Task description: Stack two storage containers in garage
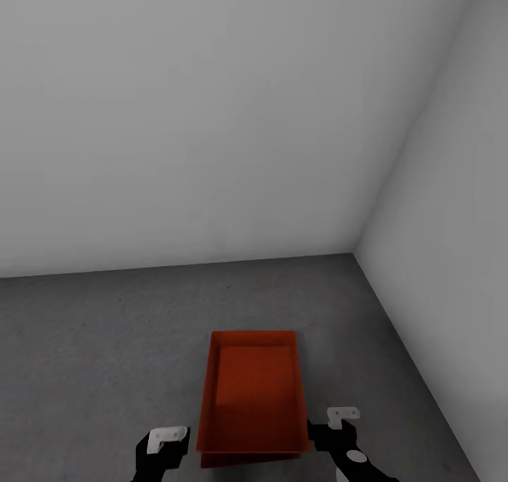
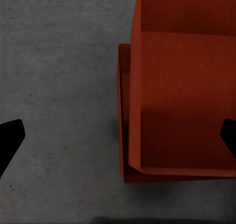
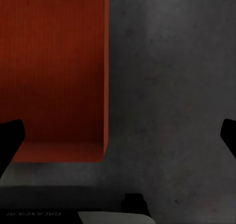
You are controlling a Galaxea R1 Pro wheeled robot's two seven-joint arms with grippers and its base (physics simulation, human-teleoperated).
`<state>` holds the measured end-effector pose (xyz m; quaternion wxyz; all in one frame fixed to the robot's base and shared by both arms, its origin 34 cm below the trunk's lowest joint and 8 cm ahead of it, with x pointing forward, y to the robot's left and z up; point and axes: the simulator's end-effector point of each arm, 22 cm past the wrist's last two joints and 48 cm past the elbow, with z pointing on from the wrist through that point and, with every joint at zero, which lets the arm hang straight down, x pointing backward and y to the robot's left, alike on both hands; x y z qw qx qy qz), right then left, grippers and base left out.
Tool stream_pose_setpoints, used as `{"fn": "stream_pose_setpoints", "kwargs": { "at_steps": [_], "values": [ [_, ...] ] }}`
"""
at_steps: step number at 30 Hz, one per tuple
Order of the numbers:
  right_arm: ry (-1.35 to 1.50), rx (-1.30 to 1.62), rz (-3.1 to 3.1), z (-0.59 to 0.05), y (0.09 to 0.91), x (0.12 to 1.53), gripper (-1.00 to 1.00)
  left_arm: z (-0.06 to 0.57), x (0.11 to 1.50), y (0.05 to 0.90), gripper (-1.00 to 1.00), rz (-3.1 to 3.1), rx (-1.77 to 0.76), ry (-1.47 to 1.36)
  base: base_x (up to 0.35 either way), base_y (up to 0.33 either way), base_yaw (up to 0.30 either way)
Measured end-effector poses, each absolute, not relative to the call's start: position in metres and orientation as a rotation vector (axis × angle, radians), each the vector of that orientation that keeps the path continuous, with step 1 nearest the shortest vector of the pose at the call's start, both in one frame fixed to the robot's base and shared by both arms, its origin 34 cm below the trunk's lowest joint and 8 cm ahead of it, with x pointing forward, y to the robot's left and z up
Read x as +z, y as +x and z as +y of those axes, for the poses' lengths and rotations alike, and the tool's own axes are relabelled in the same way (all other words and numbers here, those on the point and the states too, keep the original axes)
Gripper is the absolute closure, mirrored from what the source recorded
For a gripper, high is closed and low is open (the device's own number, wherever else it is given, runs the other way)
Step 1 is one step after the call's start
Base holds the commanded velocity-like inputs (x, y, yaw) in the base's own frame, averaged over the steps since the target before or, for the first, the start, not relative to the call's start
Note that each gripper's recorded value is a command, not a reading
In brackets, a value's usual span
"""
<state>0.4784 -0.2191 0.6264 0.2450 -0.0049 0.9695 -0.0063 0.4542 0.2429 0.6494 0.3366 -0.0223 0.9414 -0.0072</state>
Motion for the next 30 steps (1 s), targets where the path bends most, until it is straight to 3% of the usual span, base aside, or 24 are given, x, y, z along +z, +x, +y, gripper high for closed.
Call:
{"fn": "stream_pose_setpoints", "kwargs": {
  "at_steps": [30],
  "values": [
    [-0.012,-0.017,2.598,-0.219,0.496,0.645,-1.0,0.243,0.666,0.471,-1.0,2.406,-0.02,-0.057,0.0,0.0,0.0]
  ]
}}
